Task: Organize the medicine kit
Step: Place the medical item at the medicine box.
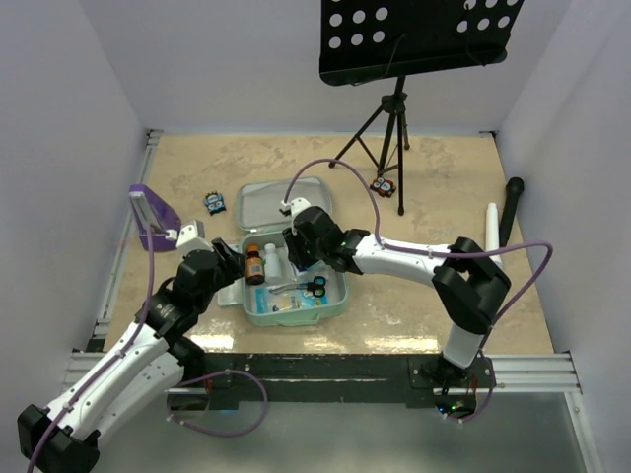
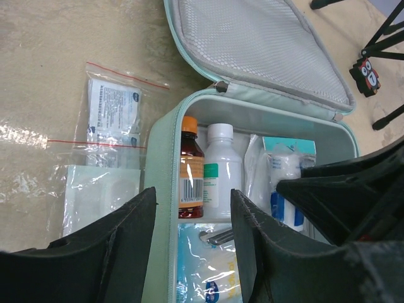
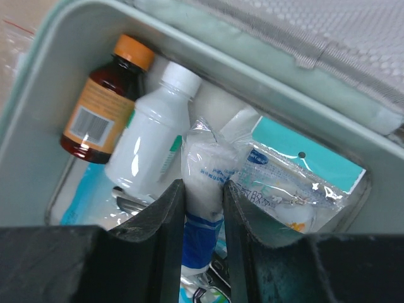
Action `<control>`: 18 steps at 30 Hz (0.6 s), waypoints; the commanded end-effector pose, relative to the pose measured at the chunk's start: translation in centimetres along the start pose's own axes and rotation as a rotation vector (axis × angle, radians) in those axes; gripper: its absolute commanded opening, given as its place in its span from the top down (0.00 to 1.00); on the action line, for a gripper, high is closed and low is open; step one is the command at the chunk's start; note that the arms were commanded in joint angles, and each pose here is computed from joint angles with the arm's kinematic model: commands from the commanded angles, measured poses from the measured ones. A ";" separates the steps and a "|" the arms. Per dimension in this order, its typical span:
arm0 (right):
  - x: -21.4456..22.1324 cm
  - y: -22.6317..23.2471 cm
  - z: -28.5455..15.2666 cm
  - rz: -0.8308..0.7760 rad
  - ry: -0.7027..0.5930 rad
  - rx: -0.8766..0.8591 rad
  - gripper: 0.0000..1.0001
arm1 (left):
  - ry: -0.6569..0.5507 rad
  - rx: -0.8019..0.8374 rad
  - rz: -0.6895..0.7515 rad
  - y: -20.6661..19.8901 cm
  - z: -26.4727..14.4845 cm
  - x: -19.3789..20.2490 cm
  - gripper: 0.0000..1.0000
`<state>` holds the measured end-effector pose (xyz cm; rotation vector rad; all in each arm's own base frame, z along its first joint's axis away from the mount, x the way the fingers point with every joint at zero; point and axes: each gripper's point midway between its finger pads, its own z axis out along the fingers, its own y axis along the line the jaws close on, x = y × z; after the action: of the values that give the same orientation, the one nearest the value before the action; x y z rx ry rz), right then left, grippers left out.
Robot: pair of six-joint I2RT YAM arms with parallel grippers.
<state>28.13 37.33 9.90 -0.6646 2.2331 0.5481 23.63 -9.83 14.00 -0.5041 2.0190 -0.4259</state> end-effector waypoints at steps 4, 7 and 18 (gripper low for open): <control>-1.6 1.2 1.2 0.011 -0.037 -0.037 0.80 | -0.021 -0.027 -0.017 0.7 0.1 -0.2 0.45; -2.1 1.7 1.5 0.033 -0.043 -0.051 0.80 | -0.020 -0.027 -0.016 0.7 0.1 -0.2 0.45; -0.8 0.9 3.5 0.135 -0.006 0.004 0.77 | -0.018 -0.035 -0.014 1.0 0.3 0.1 0.45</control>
<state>28.90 39.63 8.67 -0.5915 2.2756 0.6118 23.41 -9.48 13.53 -0.5081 2.0276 -0.4050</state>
